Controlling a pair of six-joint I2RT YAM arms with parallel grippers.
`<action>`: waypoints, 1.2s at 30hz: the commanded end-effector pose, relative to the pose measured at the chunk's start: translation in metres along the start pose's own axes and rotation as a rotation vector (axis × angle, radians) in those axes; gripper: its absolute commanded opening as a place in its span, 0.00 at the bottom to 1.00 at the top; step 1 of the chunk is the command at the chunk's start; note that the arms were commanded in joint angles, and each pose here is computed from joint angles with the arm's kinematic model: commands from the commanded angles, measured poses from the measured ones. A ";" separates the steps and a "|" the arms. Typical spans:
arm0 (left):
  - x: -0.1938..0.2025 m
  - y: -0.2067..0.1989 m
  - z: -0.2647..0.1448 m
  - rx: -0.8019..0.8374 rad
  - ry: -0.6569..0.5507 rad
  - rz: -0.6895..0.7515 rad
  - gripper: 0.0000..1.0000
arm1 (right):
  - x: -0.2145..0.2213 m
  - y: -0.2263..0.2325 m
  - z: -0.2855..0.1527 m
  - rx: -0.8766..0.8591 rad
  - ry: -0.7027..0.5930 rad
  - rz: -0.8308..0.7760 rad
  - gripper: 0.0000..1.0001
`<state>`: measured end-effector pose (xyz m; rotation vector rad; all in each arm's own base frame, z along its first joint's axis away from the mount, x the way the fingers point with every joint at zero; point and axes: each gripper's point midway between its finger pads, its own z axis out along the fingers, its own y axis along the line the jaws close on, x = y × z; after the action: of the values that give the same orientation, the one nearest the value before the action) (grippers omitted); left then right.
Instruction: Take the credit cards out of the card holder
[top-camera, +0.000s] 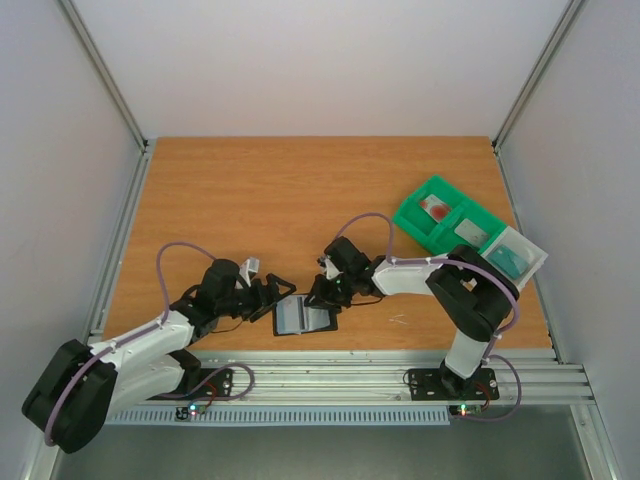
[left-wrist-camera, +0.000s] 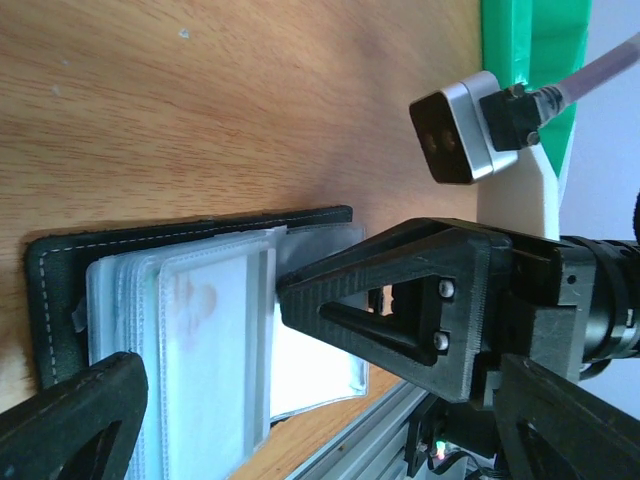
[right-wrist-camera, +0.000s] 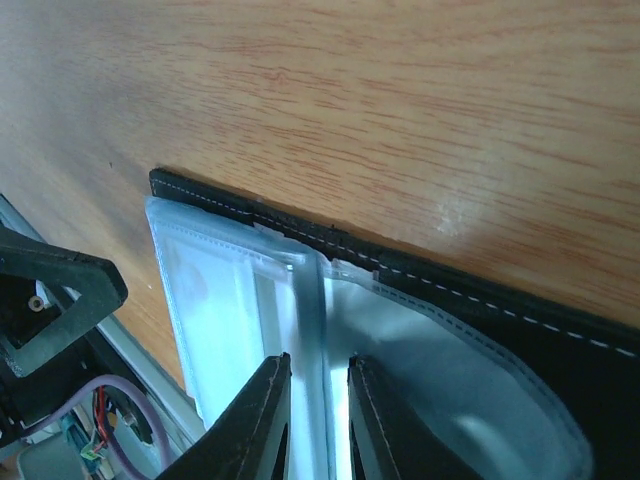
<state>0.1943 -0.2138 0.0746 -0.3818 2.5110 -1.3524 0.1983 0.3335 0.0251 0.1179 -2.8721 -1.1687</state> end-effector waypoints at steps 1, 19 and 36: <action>-0.002 -0.010 0.001 0.051 -0.007 0.025 0.95 | 0.002 -0.001 0.008 -0.003 0.011 -0.002 0.17; 0.002 -0.010 0.007 0.030 0.042 0.033 0.95 | 0.014 -0.028 0.018 0.048 0.027 0.041 0.03; 0.006 -0.035 0.006 0.033 0.042 0.101 0.89 | 0.012 -0.026 0.020 0.028 0.020 0.034 0.03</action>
<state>0.1869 -0.2324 0.0845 -0.2723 2.5522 -1.3710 0.1983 0.3380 0.0180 0.1186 -2.8571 -1.2276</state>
